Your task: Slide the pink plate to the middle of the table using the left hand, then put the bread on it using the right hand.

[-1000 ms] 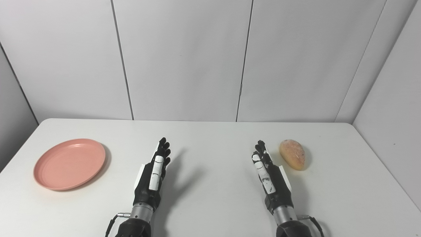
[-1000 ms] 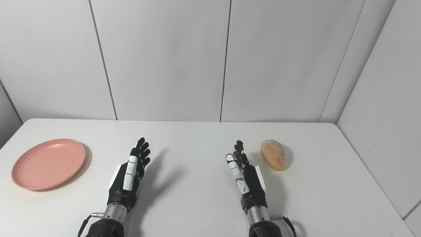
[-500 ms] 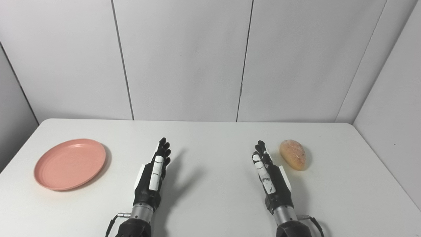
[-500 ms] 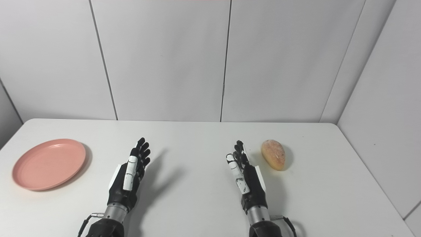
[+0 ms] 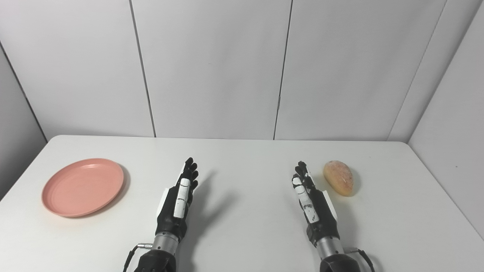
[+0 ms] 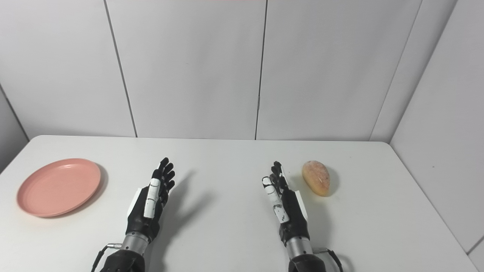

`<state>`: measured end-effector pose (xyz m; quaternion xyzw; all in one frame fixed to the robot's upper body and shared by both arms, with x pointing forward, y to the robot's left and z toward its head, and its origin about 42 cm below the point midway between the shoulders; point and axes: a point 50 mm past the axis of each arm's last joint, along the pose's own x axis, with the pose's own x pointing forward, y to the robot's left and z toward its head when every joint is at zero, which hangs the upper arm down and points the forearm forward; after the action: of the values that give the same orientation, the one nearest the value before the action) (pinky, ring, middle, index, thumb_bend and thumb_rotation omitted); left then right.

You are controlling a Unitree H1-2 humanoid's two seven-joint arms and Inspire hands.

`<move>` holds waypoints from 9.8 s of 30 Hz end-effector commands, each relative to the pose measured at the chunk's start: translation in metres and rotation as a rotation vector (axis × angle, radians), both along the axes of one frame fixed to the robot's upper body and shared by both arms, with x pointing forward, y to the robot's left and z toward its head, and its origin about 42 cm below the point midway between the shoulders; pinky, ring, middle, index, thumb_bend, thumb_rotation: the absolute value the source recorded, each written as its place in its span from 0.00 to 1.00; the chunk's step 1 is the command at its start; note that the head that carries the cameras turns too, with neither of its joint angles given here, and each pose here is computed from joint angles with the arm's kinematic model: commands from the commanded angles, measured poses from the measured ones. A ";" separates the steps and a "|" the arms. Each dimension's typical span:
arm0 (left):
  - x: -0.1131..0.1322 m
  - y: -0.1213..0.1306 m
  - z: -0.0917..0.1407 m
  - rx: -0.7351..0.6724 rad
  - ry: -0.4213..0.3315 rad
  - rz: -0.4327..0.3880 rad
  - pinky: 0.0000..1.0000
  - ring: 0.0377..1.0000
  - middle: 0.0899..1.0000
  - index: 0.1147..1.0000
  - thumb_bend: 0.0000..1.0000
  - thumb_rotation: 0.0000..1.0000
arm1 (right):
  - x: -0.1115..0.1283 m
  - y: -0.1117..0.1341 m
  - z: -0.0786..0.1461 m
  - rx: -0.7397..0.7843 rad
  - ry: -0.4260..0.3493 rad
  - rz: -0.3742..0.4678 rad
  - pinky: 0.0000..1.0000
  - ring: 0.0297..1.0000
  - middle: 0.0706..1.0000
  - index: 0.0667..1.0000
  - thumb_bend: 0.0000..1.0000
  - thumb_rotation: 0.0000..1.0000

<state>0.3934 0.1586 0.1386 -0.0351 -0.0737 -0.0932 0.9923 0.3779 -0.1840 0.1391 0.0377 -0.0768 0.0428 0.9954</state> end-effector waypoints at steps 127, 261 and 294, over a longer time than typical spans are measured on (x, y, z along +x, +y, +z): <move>0.035 0.284 0.049 0.135 -0.137 0.754 1.00 0.95 0.93 0.89 0.76 1.00 | -0.011 -0.045 0.017 0.035 -0.090 0.073 1.00 1.00 1.00 1.00 0.40 0.91; 0.052 0.048 -0.007 0.045 0.045 -0.036 0.92 0.94 0.93 0.91 0.76 1.00 | -0.003 0.019 0.028 -0.019 -0.119 0.008 0.99 0.97 0.99 1.00 0.54 0.82; 0.039 0.008 -0.012 0.030 0.026 -0.115 0.96 0.98 0.99 0.94 0.72 1.00 | 0.001 0.024 0.033 -0.047 -0.140 -0.008 1.00 0.99 0.98 1.00 0.57 0.84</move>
<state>0.4368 0.1731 0.1300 -0.0203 -0.0501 -0.1512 0.9870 0.3701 -0.1664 0.1470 0.0075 -0.0907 0.0375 0.9951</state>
